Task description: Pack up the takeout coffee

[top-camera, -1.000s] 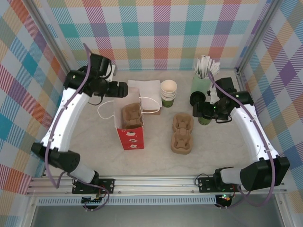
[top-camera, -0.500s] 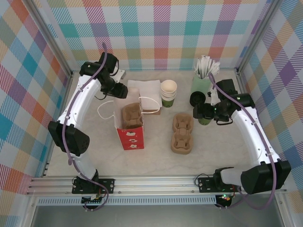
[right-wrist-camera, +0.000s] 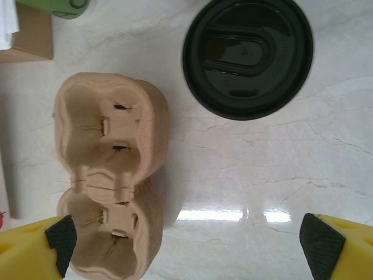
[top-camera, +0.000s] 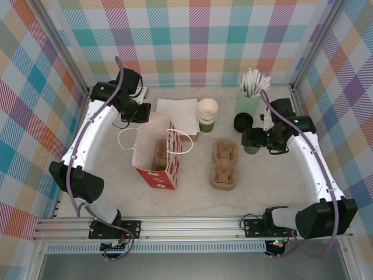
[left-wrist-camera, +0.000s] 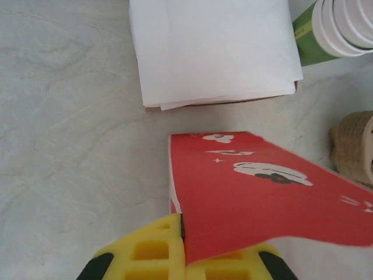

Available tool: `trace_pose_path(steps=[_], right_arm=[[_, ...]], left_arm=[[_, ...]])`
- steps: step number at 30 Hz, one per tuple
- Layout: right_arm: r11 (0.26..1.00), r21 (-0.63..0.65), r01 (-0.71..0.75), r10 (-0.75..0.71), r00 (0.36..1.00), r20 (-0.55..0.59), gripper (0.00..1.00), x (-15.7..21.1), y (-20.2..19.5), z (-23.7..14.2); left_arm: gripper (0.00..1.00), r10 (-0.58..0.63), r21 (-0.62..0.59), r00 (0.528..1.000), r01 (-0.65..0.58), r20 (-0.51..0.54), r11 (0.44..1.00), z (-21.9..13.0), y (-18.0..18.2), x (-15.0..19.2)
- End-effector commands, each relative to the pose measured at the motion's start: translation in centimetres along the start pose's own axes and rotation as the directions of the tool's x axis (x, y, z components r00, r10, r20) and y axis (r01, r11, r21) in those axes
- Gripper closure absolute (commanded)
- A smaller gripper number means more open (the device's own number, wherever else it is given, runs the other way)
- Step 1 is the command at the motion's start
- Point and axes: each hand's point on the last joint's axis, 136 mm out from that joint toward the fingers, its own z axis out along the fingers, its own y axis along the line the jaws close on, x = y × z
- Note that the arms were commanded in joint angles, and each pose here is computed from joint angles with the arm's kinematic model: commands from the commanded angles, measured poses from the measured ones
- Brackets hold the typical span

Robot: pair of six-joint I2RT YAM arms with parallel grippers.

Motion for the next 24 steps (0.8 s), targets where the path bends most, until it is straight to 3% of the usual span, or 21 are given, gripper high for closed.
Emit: trace_pose_path(steps=[1, 9, 17, 21, 24], right_arm=[[0.999, 0.039, -0.029, 0.031, 0.999, -0.038, 0.0, 0.0, -1.1, 0.4], [0.994, 0.107, -0.033, 0.043, 0.995, -0.093, 0.0, -0.1, -2.5, 2.6], [0.989, 0.149, -0.024, 0.046, 0.988, -0.145, 0.0, -0.2, -3.4, 4.7], [0.99, 0.135, -0.031, 0.054, 0.985, -0.165, 0.0, -0.2, -3.3, 5.7], [0.99, 0.14, -0.022, 0.049, 0.98, -0.191, 0.0, -0.1, -3.4, 6.4]], left_arm=[[1.0, -0.137, -0.005, 0.99, 0.137, 0.017, 0.991, -1.0, -0.8, 1.1], [1.0, -0.291, -0.009, 0.954, 0.292, 0.071, 0.956, -1.7, -2.7, 1.8], [0.99, -0.329, -0.088, 0.941, 0.336, 0.083, 0.938, -0.6, -2.5, 2.3], [0.78, -0.33, -0.079, 0.941, 0.335, 0.069, 0.939, 0.4, -2.8, 2.3], [0.67, -0.314, -0.08, 0.947, 0.318, 0.061, 0.945, 0.4, -2.8, 2.3]])
